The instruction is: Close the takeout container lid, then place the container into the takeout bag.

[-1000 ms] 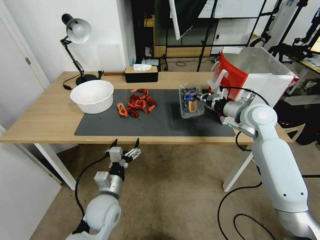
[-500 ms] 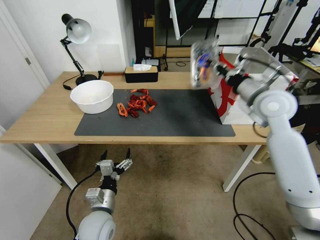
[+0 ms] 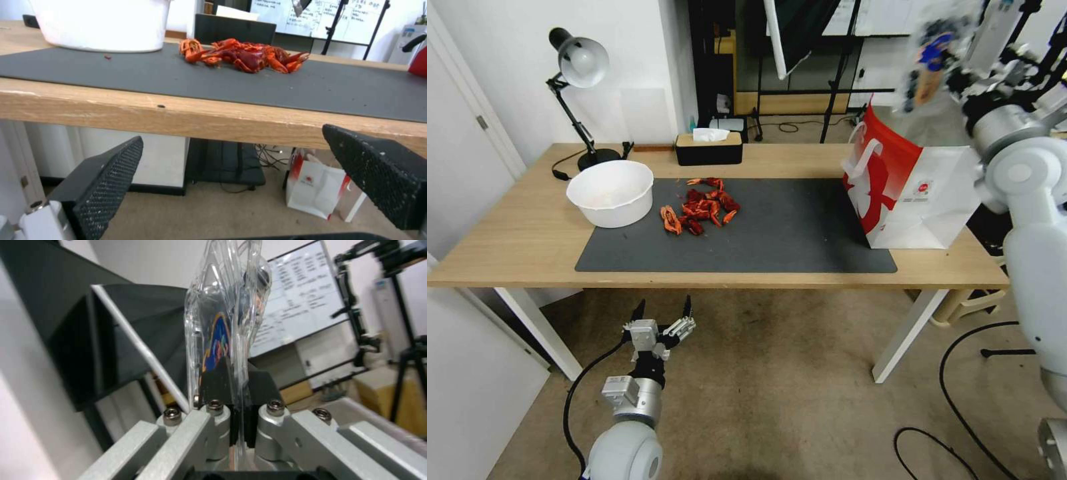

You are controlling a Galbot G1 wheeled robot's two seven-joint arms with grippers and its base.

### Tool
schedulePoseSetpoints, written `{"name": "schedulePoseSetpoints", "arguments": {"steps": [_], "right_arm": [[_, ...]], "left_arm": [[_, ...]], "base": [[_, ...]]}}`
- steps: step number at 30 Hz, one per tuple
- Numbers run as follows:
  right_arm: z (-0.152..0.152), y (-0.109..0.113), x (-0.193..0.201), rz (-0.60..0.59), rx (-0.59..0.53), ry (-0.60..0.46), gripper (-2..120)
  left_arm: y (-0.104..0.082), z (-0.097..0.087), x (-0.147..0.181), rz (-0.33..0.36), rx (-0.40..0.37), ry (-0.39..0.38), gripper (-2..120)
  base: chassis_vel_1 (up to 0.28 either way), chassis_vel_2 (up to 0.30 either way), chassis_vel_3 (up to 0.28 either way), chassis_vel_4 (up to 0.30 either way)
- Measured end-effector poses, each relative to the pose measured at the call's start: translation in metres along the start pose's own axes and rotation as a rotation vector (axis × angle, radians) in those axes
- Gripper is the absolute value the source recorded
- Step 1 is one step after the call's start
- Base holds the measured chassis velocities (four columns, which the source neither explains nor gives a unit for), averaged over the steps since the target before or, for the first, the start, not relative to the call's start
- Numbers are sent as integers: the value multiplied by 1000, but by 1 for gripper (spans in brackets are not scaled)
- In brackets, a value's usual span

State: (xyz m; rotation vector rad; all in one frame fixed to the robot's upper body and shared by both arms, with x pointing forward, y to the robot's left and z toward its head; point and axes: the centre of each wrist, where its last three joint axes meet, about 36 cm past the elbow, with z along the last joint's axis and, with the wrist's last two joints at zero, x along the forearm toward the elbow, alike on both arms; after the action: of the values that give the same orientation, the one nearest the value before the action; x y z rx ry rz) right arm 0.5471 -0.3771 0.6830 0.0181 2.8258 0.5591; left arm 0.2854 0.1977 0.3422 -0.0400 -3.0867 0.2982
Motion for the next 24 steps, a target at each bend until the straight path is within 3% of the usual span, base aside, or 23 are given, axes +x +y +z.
{"name": "schedulePoseSetpoints", "arguments": {"steps": [4,11,15,24], "right_arm": [[5,-6,-1,36,25,8,0],[14,-7,2,142,3,138,6],[22,-8,3,177,-57,239,24],[28,-9,4,199,-59,290,54]], "left_arm": [[-2,0,-1,2,3,-2,100],[-2,-1,-4,3,5,-6,100],[-2,-2,-7,3,4,-7,100],[-5,-2,-10,10,7,-5,100]], "base": [[0,0,0,0],[0,0,0,0],[0,0,0,0],[0,0,0,0]]}}
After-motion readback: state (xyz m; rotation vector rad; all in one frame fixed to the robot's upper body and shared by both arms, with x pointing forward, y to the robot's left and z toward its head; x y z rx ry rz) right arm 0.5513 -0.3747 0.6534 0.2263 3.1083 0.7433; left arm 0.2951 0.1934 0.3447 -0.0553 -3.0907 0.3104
